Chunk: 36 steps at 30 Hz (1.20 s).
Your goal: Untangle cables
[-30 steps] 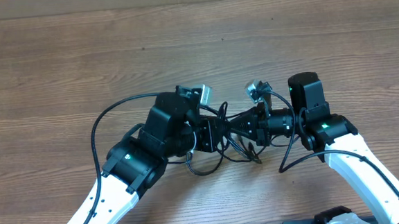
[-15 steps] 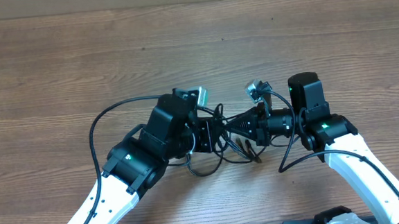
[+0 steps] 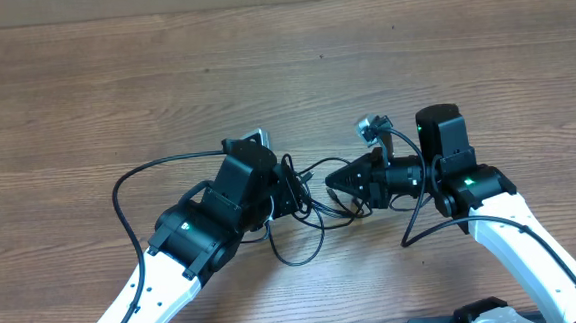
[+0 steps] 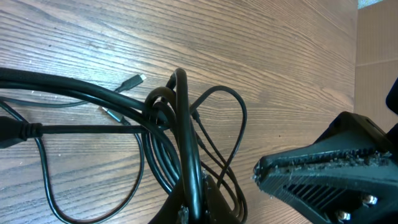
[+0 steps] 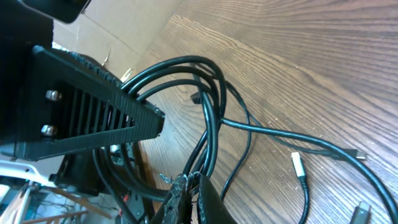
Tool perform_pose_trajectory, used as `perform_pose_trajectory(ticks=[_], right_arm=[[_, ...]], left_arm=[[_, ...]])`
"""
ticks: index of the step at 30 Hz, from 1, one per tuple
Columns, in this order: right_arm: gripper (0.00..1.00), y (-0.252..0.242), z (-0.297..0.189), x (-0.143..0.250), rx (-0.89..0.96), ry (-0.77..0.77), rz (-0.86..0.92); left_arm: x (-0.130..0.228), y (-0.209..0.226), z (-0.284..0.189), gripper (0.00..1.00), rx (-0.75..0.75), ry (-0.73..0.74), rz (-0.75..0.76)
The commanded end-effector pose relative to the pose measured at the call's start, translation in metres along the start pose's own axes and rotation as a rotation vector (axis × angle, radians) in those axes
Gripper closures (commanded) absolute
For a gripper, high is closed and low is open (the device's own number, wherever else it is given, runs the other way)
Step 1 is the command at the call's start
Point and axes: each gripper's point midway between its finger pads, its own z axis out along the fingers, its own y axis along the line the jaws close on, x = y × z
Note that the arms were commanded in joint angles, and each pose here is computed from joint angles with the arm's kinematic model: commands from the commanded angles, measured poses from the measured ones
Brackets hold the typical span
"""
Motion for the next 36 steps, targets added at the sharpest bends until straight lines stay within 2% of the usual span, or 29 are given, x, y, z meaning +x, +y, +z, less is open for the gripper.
perform_pose_trajectory(ticks=[1, 2, 5, 10, 20, 27, 31, 36], right_arm=[[0.86, 0.005, -0.003, -0.009, 0.014, -0.022, -0.019], [0.78, 0.005, -0.003, -0.009, 0.014, -0.022, -0.018], [0.75, 0.006, -0.003, -0.009, 0.008, -0.021, -0.024], [0.64, 0.008, -0.002, -0.009, -0.005, -0.019, -0.031], [0.65, 0.009, -0.002, -0.008, -0.009, -0.019, -0.03], [0.61, 0.009, -0.002, -0.008, -0.009, -0.018, -0.03], [0.69, 0.008, -0.002, -0.008, -0.008, -0.016, -0.026], [0.69, 0.006, -0.002, -0.007, 0.005, -0.015, -0.022]], left_arm=[[-0.001, -0.013, -0.004, 0.96, 0.048, 0.012, 0.021], [0.001, -0.016, -0.004, 0.96, 0.067, 0.022, 0.028], [0.003, -0.024, -0.005, 0.95, 0.104, 0.041, 0.01], [0.004, -0.033, -0.006, 0.95, 0.144, 0.054, -0.026], [0.0, -0.053, -0.006, 0.96, 0.218, 0.03, 0.001], [0.007, -0.064, 0.018, 0.96, 0.236, 0.07, -0.024], [0.013, -0.078, 0.029, 0.96, 0.28, 0.092, -0.001], [0.013, -0.085, 0.031, 0.95, 0.308, 0.092, 0.009]])
